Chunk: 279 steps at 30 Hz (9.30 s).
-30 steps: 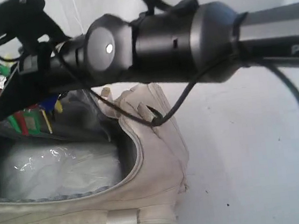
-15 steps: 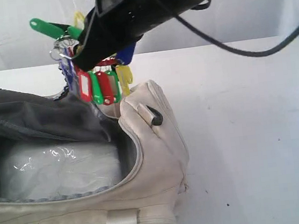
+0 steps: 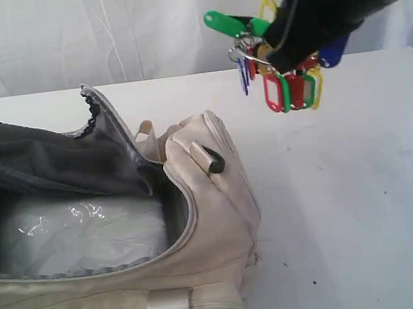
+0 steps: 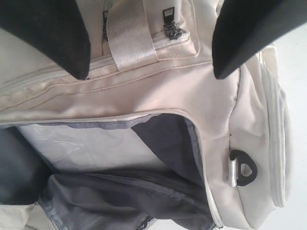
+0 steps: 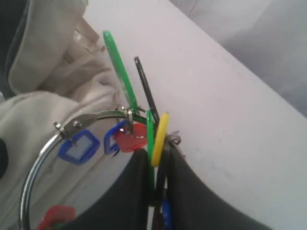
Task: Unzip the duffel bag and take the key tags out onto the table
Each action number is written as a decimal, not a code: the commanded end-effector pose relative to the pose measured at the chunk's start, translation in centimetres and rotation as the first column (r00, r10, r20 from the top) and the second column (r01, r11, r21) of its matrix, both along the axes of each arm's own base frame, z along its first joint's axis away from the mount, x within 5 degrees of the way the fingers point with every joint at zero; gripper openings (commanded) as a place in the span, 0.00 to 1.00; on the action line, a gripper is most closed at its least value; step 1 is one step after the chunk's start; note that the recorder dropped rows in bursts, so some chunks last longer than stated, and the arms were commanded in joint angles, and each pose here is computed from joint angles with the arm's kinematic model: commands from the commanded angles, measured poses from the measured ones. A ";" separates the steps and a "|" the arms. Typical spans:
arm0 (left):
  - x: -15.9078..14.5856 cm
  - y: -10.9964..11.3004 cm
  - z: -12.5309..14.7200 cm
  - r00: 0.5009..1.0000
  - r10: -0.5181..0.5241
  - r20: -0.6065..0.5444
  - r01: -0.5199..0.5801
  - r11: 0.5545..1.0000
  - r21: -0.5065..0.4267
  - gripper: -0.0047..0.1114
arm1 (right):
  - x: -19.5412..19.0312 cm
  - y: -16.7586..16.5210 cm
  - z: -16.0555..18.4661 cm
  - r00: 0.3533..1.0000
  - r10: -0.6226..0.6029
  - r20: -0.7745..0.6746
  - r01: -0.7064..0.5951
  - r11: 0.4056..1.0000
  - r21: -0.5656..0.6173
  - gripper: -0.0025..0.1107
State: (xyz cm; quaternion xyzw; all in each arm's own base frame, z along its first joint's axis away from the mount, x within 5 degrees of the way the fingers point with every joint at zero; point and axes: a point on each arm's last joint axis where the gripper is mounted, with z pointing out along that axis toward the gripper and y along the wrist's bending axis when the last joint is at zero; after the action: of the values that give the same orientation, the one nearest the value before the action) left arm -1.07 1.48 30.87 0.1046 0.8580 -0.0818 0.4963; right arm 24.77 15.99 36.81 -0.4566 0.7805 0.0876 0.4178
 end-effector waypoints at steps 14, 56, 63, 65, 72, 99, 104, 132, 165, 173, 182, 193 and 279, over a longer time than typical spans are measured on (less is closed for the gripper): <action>-0.3 0.1 0.0 1.000 0.003 -0.007 -0.003 1.000 0.010 0.67 | -1.8 -3.6 -13.2 0.987 -0.159 -0.011 0.158 0.985 -0.065 0.02; 0.1 -0.7 0.7 0.994 -0.055 0.090 0.061 0.996 -0.066 0.67 | -5.8 -4.8 -8.8 0.952 -0.298 0.065 0.268 0.919 0.289 0.44; 1.0 -2.6 -1.2 0.972 -0.219 0.083 0.225 0.972 -0.072 0.67 | -10.0 -6.9 -5.1 0.950 -0.294 0.106 0.231 0.888 0.397 0.25; 1.2 -3.2 -1.8 0.963 -0.255 0.084 0.262 0.961 -0.091 0.65 | -11.3 -7.5 -4.7 0.954 -0.284 0.092 0.225 0.887 0.403 0.17; 2.1 -4.2 -2.8 0.948 -0.289 0.132 0.308 0.937 -0.165 0.43 | -16.0 -9.9 -3.1 0.958 -0.258 0.121 0.179 0.875 0.450 0.02; 3.4 -4.6 -4.2 0.949 -0.250 0.191 0.289 0.933 -0.214 0.04 | -19.5 -12.5 -6.1 0.907 -0.317 0.277 0.127 0.833 0.538 0.02; 3.4 -4.6 -4.2 0.949 -0.250 0.191 0.289 0.933 -0.214 0.04 | -19.5 -12.5 -6.1 0.907 -0.317 0.277 0.127 0.833 0.538 0.02; 6.9 -1.5 -12.7 0.911 0.261 0.321 -0.274 0.962 -0.004 0.04 | -19.5 -12.4 -6.1 0.909 -0.316 0.274 0.129 0.835 0.535 0.02; 6.4 -1.1 -13.8 0.932 0.272 0.241 -0.310 0.941 0.137 0.04 | -19.5 -12.4 -6.2 0.910 -0.314 0.271 0.130 0.836 0.533 0.02; 6.3 -1.3 -14.1 0.956 0.201 0.214 -0.245 0.947 0.206 0.04 | -19.5 -12.4 -6.2 0.910 -0.314 0.271 0.130 0.836 0.533 0.02; 6.3 -1.8 -14.2 0.962 0.198 0.186 -0.214 0.974 0.069 0.04 | -19.5 -12.4 -6.2 0.910 -0.314 0.271 0.130 0.836 0.533 0.02; 6.3 -1.8 -14.1 0.954 0.250 0.164 -0.249 0.968 -0.027 0.04 | -19.5 -12.4 -6.2 0.910 -0.314 0.271 0.130 0.836 0.533 0.02; 6.3 -1.7 -14.1 0.950 0.273 0.151 -0.265 0.962 -0.069 0.04 | -19.2 -15.3 -17.0 0.653 -0.736 0.179 0.522 0.608 0.598 0.02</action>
State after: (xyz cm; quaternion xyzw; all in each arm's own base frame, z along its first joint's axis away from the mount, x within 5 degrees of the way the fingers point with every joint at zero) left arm 5.29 -0.16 17.27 -0.0194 0.8101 -0.0168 0.5858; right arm 5.58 0.74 19.76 -0.0131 0.7423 0.0516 0.6680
